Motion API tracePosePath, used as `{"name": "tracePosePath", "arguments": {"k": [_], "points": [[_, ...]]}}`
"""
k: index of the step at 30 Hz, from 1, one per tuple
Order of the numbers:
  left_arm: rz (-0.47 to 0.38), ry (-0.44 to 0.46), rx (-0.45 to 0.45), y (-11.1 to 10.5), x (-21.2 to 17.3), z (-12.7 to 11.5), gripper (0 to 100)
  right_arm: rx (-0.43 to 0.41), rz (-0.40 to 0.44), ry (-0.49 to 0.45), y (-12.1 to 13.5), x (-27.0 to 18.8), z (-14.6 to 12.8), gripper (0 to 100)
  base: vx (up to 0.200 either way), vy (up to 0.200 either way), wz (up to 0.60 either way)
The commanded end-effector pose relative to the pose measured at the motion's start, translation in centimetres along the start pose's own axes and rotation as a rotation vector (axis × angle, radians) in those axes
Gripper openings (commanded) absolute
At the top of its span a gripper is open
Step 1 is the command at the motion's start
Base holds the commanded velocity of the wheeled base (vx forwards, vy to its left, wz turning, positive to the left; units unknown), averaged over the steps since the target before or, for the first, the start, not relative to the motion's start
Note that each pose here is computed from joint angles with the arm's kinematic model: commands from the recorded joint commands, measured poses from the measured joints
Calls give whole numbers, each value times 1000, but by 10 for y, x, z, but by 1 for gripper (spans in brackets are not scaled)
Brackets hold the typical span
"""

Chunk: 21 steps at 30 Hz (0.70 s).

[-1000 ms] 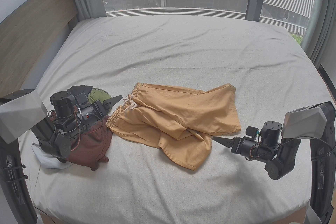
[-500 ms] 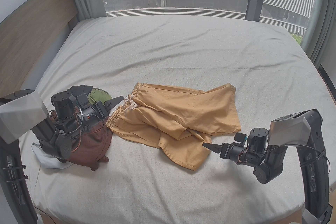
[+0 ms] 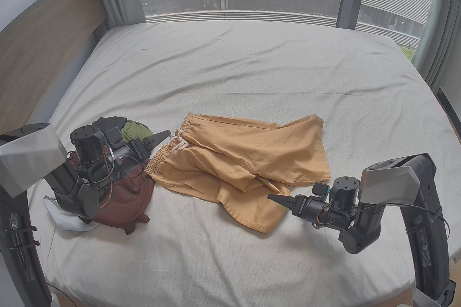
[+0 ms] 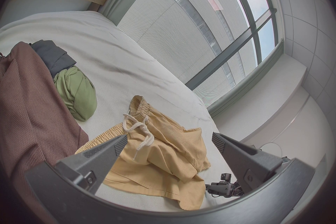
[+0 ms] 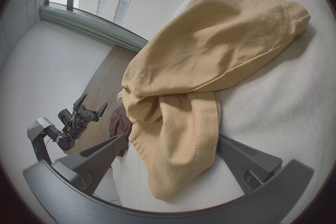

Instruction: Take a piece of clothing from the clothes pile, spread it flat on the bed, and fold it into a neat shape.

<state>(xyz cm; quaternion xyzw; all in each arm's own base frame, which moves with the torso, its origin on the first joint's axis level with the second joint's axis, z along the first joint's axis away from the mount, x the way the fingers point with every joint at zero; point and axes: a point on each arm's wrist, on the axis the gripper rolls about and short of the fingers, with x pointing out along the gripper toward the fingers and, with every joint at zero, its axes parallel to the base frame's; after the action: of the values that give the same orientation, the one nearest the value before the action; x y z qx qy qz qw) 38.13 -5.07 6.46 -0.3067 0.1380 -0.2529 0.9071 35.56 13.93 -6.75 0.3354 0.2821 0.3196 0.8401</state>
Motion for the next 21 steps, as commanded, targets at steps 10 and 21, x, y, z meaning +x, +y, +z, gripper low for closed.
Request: {"name": "tracePosePath", "arguments": {"k": [10, 21], "points": [[-8, -11, 2, 1, 2, 0, 100, 53, 80, -20, 49, -17, 19, 100, 0, 0, 0], [-9, -13, 3, 1, 3, 1, 100, 69, 113, -14, 64, -29, 25, 100, 0, 0, 0]]}}
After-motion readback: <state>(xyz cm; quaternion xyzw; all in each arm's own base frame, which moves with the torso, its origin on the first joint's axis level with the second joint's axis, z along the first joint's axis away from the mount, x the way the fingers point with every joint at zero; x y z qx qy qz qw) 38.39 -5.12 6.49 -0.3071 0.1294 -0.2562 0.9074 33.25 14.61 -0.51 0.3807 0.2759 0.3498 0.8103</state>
